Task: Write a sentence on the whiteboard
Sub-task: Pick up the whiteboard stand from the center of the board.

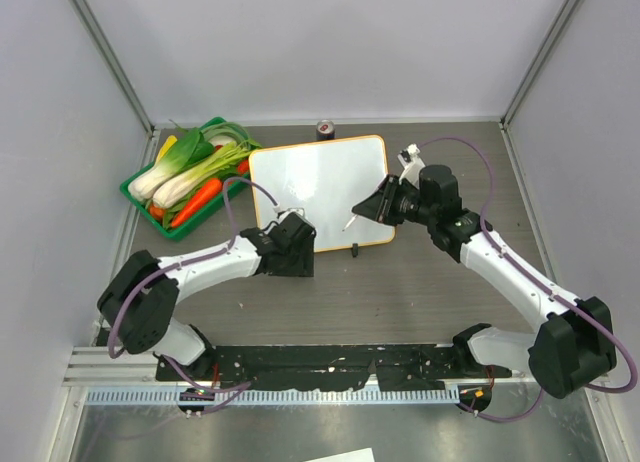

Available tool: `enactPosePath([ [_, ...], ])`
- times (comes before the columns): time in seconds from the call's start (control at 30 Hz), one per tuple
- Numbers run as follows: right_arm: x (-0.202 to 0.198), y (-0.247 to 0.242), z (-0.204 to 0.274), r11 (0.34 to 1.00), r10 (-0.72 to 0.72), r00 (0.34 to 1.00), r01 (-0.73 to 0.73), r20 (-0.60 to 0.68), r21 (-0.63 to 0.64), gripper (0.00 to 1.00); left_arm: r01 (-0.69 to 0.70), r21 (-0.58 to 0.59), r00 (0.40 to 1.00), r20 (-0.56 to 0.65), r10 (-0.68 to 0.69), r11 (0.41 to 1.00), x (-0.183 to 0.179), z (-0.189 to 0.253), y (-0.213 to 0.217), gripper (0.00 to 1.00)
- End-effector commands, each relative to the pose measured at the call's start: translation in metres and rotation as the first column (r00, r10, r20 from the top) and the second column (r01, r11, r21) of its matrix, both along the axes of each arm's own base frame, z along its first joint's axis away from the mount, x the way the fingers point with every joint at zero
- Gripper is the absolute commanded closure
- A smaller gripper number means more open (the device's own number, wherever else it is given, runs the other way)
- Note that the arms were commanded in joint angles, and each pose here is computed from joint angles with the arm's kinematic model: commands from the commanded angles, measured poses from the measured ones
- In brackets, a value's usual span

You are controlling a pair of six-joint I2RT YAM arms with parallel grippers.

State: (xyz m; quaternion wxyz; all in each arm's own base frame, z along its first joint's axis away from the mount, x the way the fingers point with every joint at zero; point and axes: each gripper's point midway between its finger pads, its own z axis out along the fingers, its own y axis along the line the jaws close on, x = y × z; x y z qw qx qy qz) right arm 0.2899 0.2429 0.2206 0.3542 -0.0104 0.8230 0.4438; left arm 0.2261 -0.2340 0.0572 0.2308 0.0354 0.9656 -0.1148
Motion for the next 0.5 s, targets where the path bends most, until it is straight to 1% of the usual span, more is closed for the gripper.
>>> enactPosePath([
  [0.0, 0.003, -0.006, 0.023, 1.000, -0.008, 0.997, 0.006, 0.080, 0.023, 0.98, -0.126, 0.016, 0.985, 0.116, 0.124, 0.992, 0.027, -0.007, 0.008, 0.36],
  [0.17, 0.006, -0.011, 0.021, 1.000, -0.017, 0.997, 0.015, 0.079, 0.018, 0.99, -0.111, 0.013, 0.986, 0.129, 0.109, 0.994, 0.031, -0.028, 0.004, 0.38],
  [0.23, 0.007, -0.012, 0.020, 1.000, -0.015, 0.997, 0.013, 0.079, 0.018, 0.98, -0.114, 0.033, 0.986, 0.126, 0.109, 0.993, 0.033, -0.037, 0.005, 0.39],
  [0.33, 0.009, -0.015, 0.017, 1.000, -0.018, 0.997, 0.017, 0.073, 0.014, 0.98, -0.136, 0.075, 0.982, 0.139, 0.125, 0.988, 0.039, -0.048, 0.009, 0.45],
  [0.47, 0.010, -0.017, 0.018, 1.000, -0.020, 0.997, 0.018, 0.071, 0.019, 0.99, -0.160, 0.123, 0.978, 0.152, 0.140, 0.979, 0.045, -0.053, 0.015, 0.62],
])
